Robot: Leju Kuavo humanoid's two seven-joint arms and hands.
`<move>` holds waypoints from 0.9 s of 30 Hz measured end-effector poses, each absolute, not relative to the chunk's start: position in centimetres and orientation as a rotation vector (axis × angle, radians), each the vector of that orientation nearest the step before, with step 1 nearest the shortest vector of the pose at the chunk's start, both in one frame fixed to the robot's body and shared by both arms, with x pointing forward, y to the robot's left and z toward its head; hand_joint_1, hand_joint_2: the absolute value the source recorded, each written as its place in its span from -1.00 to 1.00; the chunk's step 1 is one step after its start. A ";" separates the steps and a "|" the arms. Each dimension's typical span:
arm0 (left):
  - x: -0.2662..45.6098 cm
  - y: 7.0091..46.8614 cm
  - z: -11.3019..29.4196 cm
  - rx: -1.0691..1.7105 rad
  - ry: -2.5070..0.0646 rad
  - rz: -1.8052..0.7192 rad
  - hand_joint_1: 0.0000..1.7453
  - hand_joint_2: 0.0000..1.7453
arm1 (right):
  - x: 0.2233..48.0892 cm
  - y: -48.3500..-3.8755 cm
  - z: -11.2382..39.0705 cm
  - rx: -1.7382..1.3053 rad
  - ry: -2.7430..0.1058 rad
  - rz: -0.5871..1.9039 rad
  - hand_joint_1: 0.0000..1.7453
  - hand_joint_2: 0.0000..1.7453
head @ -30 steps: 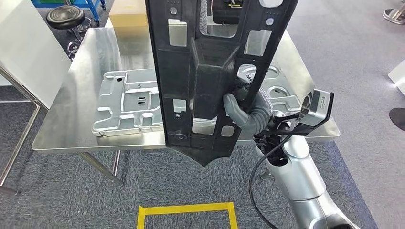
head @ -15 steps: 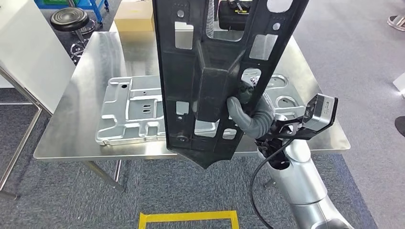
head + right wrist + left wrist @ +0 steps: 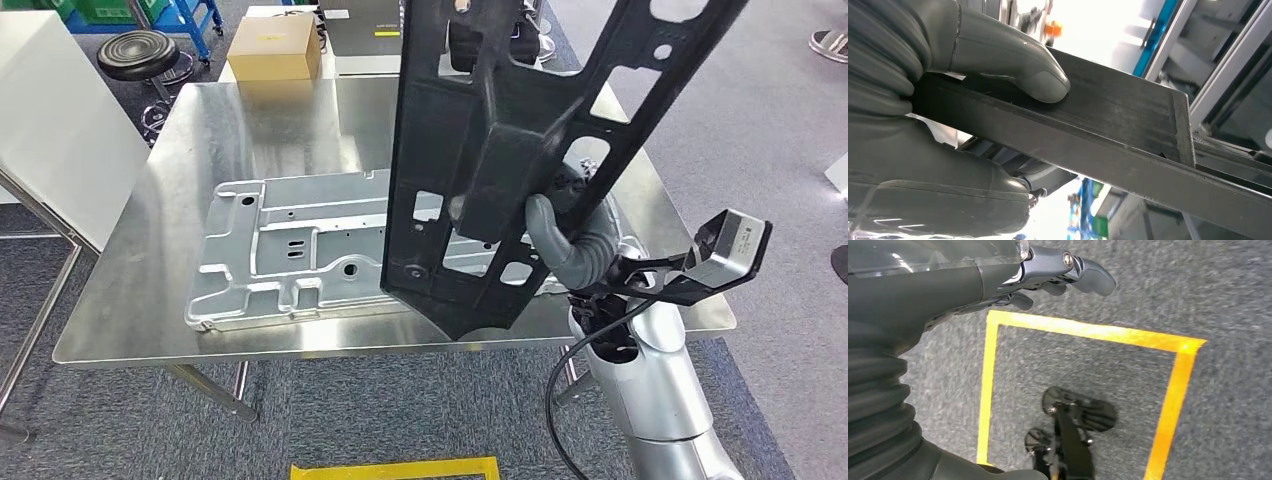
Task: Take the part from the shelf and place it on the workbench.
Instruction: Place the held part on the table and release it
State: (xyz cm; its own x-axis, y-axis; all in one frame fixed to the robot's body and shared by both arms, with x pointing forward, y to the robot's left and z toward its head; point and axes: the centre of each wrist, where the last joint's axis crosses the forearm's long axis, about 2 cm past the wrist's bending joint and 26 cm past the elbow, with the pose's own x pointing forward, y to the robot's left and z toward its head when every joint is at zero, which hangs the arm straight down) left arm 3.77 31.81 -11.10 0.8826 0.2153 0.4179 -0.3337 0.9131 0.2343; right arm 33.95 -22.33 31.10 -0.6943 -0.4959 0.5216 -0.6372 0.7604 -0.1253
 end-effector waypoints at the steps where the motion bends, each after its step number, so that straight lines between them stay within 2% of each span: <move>1: 3.8 31.8 -11.1 0.307 -0.397 0.290 -1.00 1.00 | 34.0 -22.4 31.1 0.847 -2.494 0.410 1.00 1.00; 4: 3.8 31.8 -11.1 0.308 -0.398 0.290 -1.00 1.00 | 34.0 -22.7 31.2 0.804 -2.504 0.410 1.00 1.00; 9: 3.9 32.0 -11.1 0.325 -0.406 0.301 -1.00 1.00 | 35.2 -27.0 32.4 -0.269 -2.567 0.453 1.00 1.00; 16: 4.0 32.0 -11.1 0.323 -0.410 0.279 -1.00 1.00 | 37.7 -29.3 34.2 -1.157 -2.210 0.653 1.00 1.00; 18: 4.1 31.9 -11.1 0.317 -0.413 0.269 -1.00 1.00 | 39.4 -29.4 35.1 -1.291 -2.096 0.747 1.00 1.00; 22: 4.5 32.1 -11.0 0.302 -0.427 0.245 -1.00 1.00 | 42.5 -28.4 35.7 -1.372 -1.937 0.973 1.00 1.00; 27: 4.8 32.3 -11.0 0.283 -0.434 0.218 -1.00 1.00 | 45.9 -24.0 32.9 -1.317 -1.772 1.354 1.00 1.00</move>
